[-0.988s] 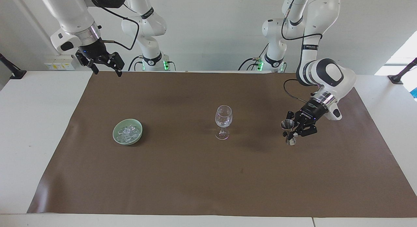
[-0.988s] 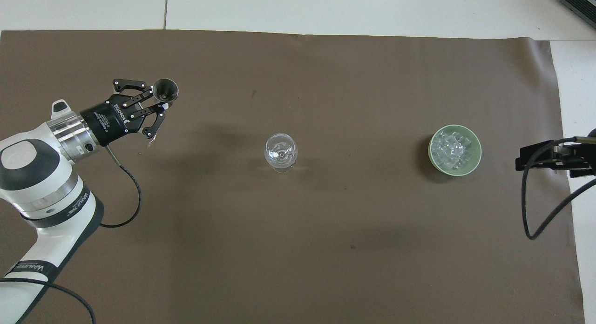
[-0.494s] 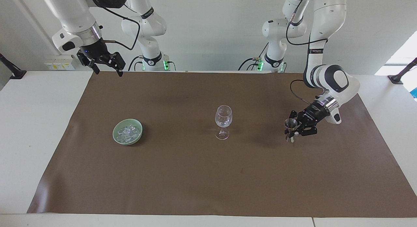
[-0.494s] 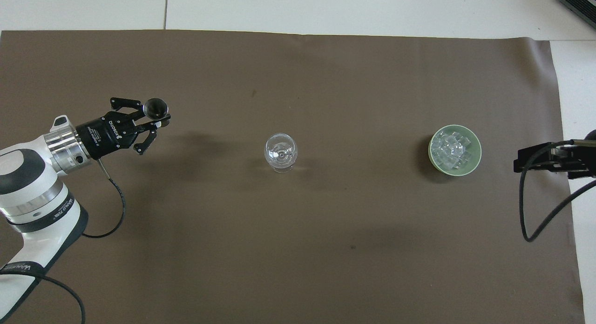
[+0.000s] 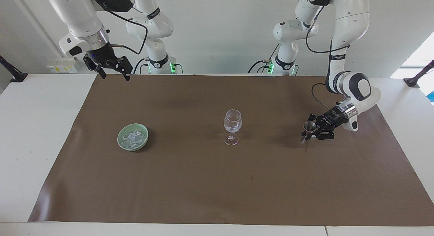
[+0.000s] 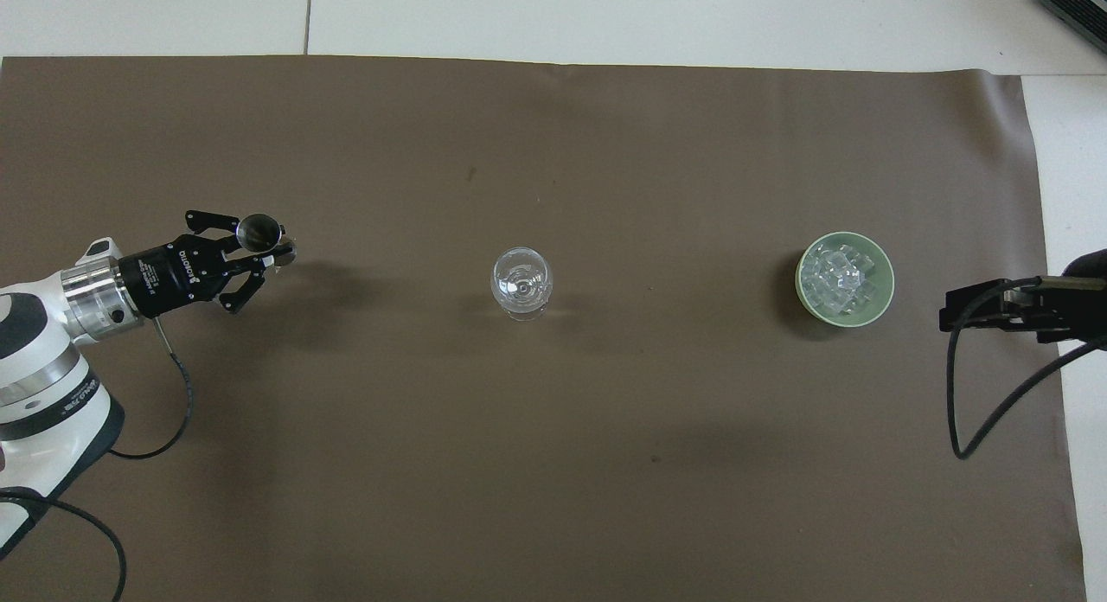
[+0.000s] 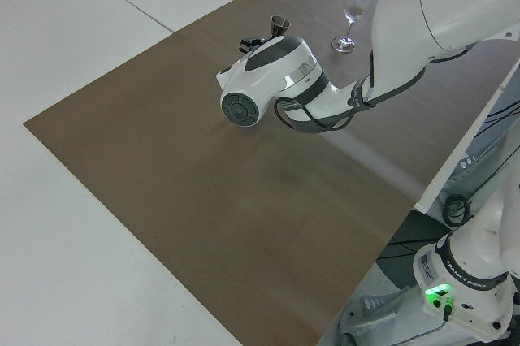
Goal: Pour wine and add ice with both arms
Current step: 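Lower the silver cup with the left gripper while the right gripper advances, then reach the right gripper down into the green bowl of ice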
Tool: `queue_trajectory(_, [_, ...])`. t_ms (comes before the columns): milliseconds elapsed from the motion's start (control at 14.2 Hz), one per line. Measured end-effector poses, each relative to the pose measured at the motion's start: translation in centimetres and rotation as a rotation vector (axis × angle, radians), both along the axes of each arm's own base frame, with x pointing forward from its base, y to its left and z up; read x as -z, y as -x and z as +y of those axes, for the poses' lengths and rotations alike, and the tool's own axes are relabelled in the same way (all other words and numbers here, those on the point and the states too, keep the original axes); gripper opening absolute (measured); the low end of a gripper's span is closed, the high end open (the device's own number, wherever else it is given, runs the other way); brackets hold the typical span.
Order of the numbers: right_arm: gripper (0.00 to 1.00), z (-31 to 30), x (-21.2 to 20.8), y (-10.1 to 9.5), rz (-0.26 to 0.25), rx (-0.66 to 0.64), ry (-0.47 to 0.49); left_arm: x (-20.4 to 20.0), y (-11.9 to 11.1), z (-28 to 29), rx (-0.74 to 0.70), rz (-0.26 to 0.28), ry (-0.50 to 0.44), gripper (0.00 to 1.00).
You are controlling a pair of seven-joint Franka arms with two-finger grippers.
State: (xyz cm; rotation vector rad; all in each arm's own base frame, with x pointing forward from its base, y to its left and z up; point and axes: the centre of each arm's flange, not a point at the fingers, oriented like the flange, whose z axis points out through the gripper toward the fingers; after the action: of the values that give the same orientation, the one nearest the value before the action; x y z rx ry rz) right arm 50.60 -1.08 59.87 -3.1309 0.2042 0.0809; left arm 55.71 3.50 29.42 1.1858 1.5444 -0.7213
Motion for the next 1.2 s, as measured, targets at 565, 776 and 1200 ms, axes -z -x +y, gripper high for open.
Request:
queue_trajectory(565, [1.0,0.3,3.0,-0.9,-0.078,-0.009,0.001,4.2,1.6,5.5,0.034,0.035,0.056,0.21])
queue_trajectory(776, [1.0,0.2,4.4,-1.5,-0.067,-0.013,0.002,6.0,2.2,6.5,0.029,0.044,0.082,0.21])
queue_trajectory(1200, [1.0,0.0,12.1,-2.6,-0.068,-0.191,0.0,6.7,2.3,6.4,0.037,0.04,0.085,0.21])
